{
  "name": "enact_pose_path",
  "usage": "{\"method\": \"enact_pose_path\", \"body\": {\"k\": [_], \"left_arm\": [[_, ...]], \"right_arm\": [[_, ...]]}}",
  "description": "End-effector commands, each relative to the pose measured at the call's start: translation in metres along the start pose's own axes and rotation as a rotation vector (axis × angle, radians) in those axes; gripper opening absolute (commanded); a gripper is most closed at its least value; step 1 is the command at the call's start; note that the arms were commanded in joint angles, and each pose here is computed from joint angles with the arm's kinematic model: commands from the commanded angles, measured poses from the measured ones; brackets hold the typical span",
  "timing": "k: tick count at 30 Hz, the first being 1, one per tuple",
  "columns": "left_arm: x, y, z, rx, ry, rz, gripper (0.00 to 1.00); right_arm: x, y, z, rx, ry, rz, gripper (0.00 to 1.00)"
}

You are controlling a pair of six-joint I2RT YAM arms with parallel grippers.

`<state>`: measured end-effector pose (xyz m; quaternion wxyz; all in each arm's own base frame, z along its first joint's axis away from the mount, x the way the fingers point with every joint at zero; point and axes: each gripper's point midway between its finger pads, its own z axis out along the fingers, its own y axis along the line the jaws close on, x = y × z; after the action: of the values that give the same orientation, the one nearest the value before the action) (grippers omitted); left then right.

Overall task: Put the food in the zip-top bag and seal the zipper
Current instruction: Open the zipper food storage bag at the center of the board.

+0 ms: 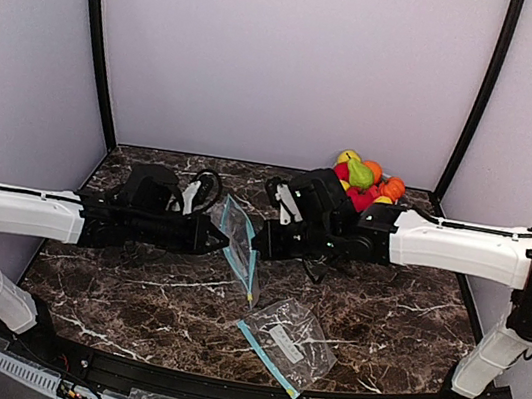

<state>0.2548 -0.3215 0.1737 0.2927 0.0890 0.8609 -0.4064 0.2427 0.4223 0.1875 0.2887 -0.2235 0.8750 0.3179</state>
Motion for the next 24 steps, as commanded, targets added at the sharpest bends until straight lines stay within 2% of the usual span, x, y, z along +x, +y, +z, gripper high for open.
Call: {"method": "enact_pose_path", "body": {"k": [1,8,13,20,22,24], "left_arm": [[-0.012,-0.011,-0.013,0.006,-0.038,0.027,0.01],[-0.014,-0.004,-0.031,-0.089,-0.018,0.078,0.01],[-0.019,-0.013,-0.038,-0.083,-0.007,0.108,0.01],[-0.012,-0.004,-0.033,-0.122,0.037,0.111,0.01],[-0.011,0.001,-0.031,-0.139,0.037,0.099,0.01],[-0.011,0.002,-0.028,-0.144,0.035,0.094,0.01]], "right_arm": [[0.001,-0.025,-0.002,0.151,-0.018,0.047,0.0],[-0.009,-0.048,-0.017,0.262,-0.057,0.086,0.0],[-0.009,-0.058,-0.016,0.275,-0.049,0.111,0.0],[-0.005,-0.058,-0.007,0.23,-0.022,0.107,0.0],[-0.007,-0.048,-0.007,0.171,-0.022,0.08,0.12],[-0.009,-0.036,-0.013,0.112,-0.03,0.05,0.31]]}}
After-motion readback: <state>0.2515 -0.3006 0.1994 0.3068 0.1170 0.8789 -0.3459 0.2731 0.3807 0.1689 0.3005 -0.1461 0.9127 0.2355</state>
